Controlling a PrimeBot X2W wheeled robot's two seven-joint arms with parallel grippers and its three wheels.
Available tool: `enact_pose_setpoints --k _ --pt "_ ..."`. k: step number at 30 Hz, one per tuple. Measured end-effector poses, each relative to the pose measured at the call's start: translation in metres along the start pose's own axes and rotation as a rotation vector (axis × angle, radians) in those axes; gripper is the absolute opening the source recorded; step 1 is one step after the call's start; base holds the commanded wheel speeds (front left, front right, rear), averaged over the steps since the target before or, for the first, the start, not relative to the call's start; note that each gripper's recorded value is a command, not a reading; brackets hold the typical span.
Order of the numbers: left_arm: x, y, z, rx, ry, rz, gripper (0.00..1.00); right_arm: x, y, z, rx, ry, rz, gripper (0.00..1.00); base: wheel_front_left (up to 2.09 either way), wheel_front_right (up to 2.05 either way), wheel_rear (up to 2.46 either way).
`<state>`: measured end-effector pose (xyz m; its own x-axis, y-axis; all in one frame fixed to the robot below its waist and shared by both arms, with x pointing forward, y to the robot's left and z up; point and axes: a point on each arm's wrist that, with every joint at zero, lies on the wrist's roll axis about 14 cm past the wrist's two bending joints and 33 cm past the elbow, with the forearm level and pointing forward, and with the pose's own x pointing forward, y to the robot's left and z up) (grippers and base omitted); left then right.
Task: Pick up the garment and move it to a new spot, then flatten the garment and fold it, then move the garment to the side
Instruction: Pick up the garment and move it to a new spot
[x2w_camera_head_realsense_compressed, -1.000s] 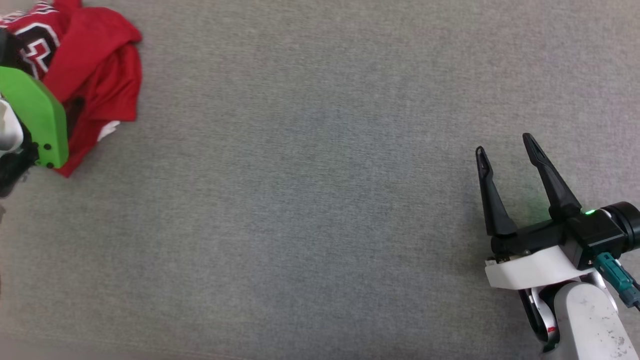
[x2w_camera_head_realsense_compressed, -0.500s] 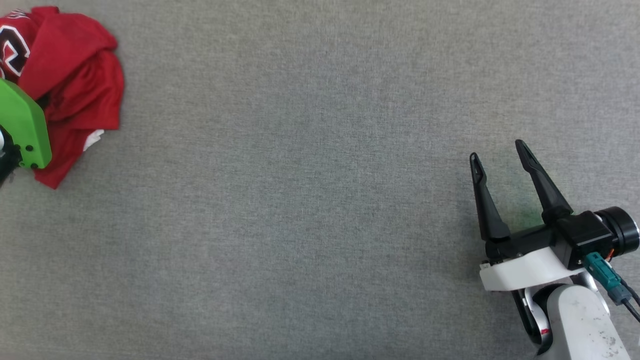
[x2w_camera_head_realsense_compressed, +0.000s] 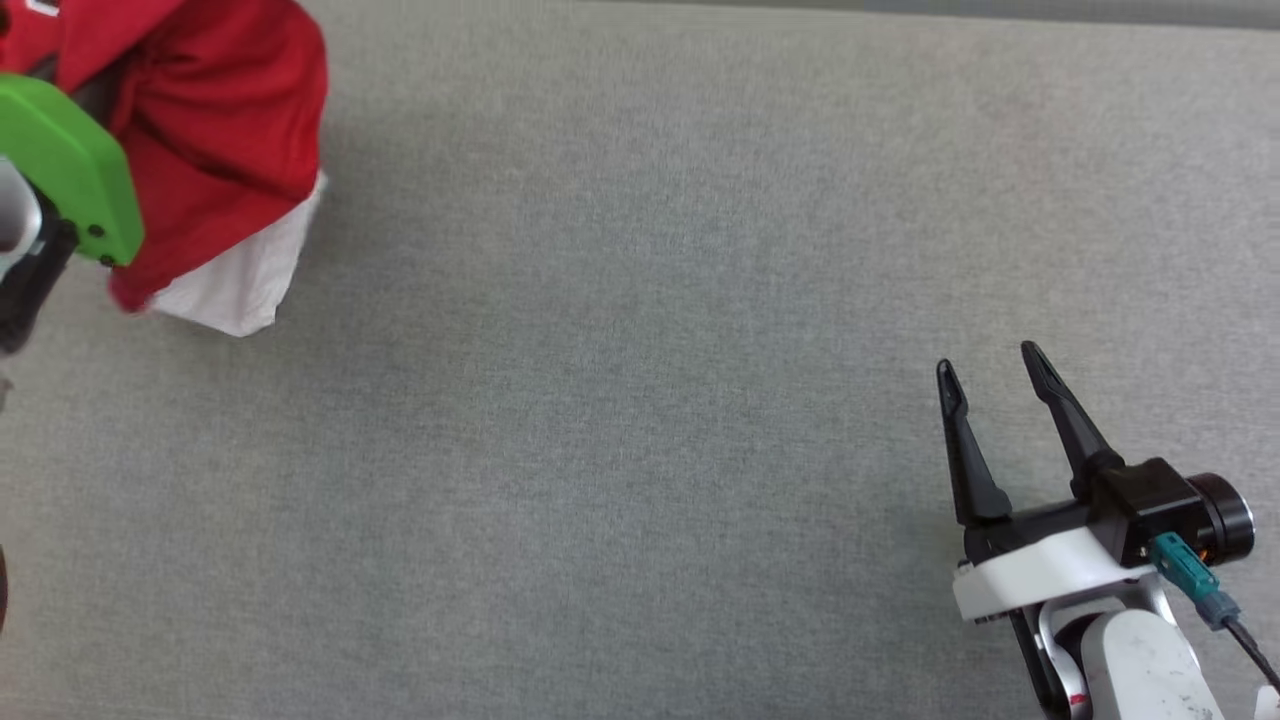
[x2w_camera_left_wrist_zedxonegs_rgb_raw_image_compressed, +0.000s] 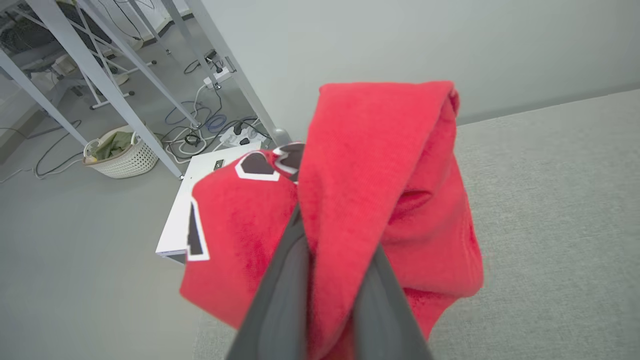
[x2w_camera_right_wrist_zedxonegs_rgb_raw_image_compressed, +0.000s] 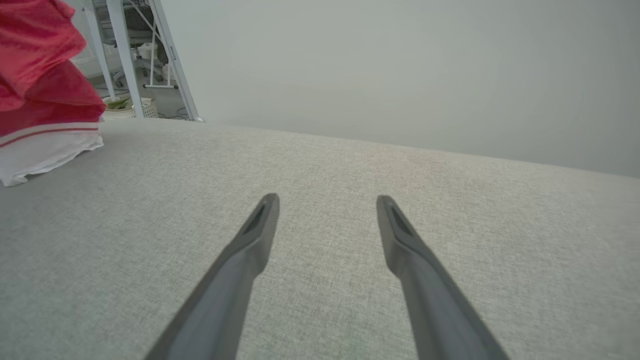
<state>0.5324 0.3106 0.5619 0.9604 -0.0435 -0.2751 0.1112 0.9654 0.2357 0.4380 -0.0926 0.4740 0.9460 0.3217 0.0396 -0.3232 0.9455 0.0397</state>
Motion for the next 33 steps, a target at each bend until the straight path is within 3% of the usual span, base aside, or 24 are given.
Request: enact_pose_setpoints --k 6,15,21,25,29,30,33 --pt "-0.020 -0.043 0.068 0.010 -0.194 -0.095 0.00 -0.017 -0.015 0.025 -0.017 -0.050 -0.064 1.00 0.00 0.00 0.00" --pt "-0.039 -0.145 0.153 -0.038 -0.428 -0.335 0.00 -0.050 -0.047 0.057 -0.048 -0.116 -0.182 1.00 0.00 0.00 0.00" --pt "-0.040 -0.219 0.185 -0.049 -0.521 -0.500 0.00 -0.079 -0.077 0.066 -0.068 -0.129 -0.292 1.00 0.00 0.00 0.00" --pt "-0.035 -0.249 0.189 -0.062 -0.573 -0.555 0.00 -0.096 -0.092 0.066 -0.076 -0.123 -0.352 1.00 0.00 0.00 0.00" --pt "-0.029 -0.276 0.170 -0.093 -0.573 -0.609 0.00 -0.108 -0.102 0.064 -0.081 -0.111 -0.393 1.00 0.00 0.00 0.00" --pt "-0.024 -0.300 0.110 -0.108 -0.446 -0.656 0.00 -0.112 -0.105 0.061 -0.081 -0.101 -0.408 1.00 0.00 0.00 0.00" --pt "-0.030 -0.316 0.032 -0.116 -0.269 -0.684 0.00 -0.111 -0.105 0.056 -0.076 -0.087 -0.407 1.00 0.00 0.00 0.00"
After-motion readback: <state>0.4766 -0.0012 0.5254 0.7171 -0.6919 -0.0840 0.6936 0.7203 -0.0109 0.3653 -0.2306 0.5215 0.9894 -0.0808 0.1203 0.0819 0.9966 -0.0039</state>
